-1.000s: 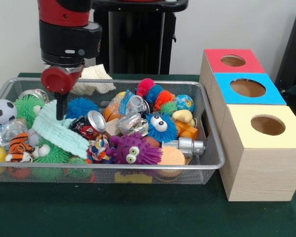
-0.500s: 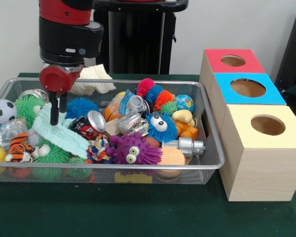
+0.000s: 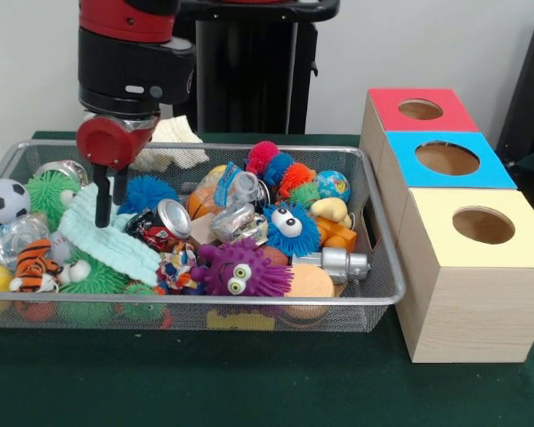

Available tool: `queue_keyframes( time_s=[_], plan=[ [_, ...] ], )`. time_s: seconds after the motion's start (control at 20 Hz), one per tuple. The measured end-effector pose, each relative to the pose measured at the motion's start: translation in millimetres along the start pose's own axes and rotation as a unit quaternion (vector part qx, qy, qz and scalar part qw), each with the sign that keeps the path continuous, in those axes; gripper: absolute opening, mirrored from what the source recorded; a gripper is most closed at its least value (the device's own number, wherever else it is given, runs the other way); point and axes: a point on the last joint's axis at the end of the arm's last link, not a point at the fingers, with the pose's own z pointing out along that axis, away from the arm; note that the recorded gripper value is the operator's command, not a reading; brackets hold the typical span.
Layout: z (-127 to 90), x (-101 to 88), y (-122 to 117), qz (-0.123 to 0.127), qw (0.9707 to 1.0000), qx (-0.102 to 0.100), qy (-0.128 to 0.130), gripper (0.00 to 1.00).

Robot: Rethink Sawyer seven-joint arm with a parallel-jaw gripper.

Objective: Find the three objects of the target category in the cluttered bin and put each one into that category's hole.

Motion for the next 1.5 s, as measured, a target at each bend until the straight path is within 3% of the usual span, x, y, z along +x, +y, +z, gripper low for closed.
queue_keyframes(
  time_s=[0.25, 0.4, 0.45, 0.55, 0.65, 0.9, 0.95, 1.0, 1.05, 1.15, 1.25, 1.3, 1.4, 1.5],
  plan=[
    [-8.9, 5.2, 4.2, 0.009, 1.0, -0.005, 0.001, 1.0],
    [-10.6, -8.3, 6.4, 0.011, 0.9999, -0.01, 0.006, 1.0],
    [-10.7, -29.4, 7.0, 0.009, 0.9998, -0.012, 0.01, 1.0],
    [-9.9, -45.3, 4.9, 0.005, 0.9999, -0.01, 0.012, 1.0],
    [-6.9, -74.7, -2.8, -0.017, 0.9997, 0.001, 0.017, 1.0],
    [3.0, -101.3, -15.5, -0.095, 0.9951, 0.017, 0.021, 1.0],
    [6.7, -105.1, -18.3, -0.13, 0.9912, 0.018, 0.021, 1.0],
    [8.4, -105.8, -18.9, -0.145, 0.989, 0.017, 0.022, 1.0],
    [11.3, -105.2, -19.1, -0.177, 0.9839, 0.014, 0.023, 1.0],
    [13.4, -102.3, -18.0, -0.203, 0.9787, 0.011, 0.024, 1.0],
    [15.4, -96.7, -15.8, -0.235, 0.9716, 0.005, 0.027, 1.0],
    [16.4, -91.9, -14.1, -0.257, 0.966, 0.001, 0.028, 1.0],
    [17.3, -84.4, -11.9, -0.284, 0.9583, -0.004, 0.029, 1.0],
    [18.2, -71.7, -8.0, -0.321, 0.9464, -0.013, 0.032, 1.0]
  ],
)
